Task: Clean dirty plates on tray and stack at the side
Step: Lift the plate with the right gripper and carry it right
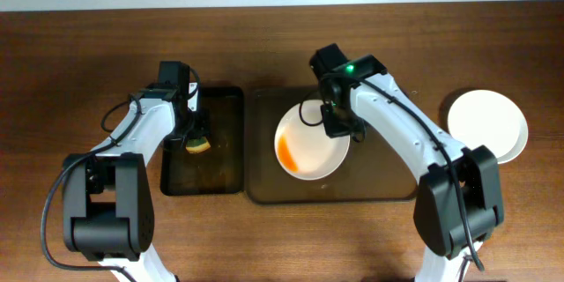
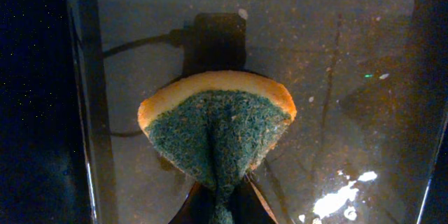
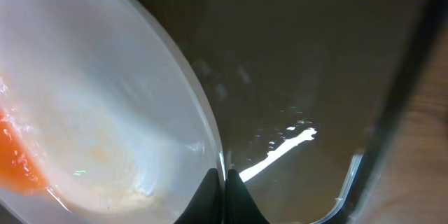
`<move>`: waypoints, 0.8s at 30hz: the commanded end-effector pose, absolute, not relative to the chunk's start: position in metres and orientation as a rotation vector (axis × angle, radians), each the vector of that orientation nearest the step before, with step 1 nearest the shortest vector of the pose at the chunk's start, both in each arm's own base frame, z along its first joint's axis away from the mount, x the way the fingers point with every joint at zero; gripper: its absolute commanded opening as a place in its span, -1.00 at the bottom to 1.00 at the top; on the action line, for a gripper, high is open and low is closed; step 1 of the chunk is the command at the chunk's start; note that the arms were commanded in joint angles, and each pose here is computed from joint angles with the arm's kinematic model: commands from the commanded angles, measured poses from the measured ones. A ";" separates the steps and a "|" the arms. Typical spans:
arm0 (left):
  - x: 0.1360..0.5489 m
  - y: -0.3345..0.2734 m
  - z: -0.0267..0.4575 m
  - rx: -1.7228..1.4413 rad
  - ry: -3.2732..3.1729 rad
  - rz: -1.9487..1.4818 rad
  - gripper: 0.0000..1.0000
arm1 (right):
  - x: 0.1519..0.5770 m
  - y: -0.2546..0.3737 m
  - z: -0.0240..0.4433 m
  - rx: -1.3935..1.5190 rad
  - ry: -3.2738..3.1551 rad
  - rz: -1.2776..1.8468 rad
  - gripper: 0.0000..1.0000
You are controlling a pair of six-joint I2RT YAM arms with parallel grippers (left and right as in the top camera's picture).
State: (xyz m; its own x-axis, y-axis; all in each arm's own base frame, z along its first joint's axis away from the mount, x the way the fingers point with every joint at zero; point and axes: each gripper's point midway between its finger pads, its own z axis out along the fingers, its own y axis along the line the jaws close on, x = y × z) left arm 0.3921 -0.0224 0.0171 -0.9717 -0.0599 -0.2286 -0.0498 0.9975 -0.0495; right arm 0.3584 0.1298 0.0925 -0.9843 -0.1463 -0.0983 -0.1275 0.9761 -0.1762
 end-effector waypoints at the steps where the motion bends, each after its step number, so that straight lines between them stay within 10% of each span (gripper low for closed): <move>1: 0.393 -0.021 0.019 -0.060 2.900 -0.051 -1.00 | 0.376 0.125 0.146 -0.119 2.801 -0.441 -0.92; 24: 0.393 -0.021 0.019 -0.060 2.900 -0.051 -1.00 | 0.350 0.204 0.268 -0.192 2.018 -0.843 -0.92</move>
State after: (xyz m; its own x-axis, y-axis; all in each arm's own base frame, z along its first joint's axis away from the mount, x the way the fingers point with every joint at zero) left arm 0.3927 -0.0223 0.0172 -0.9711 -0.0603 -0.2308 -0.0501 0.9975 -0.0497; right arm 0.3476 0.2113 0.2401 -0.6250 -0.4891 -0.6085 0.0897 0.7293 -0.6783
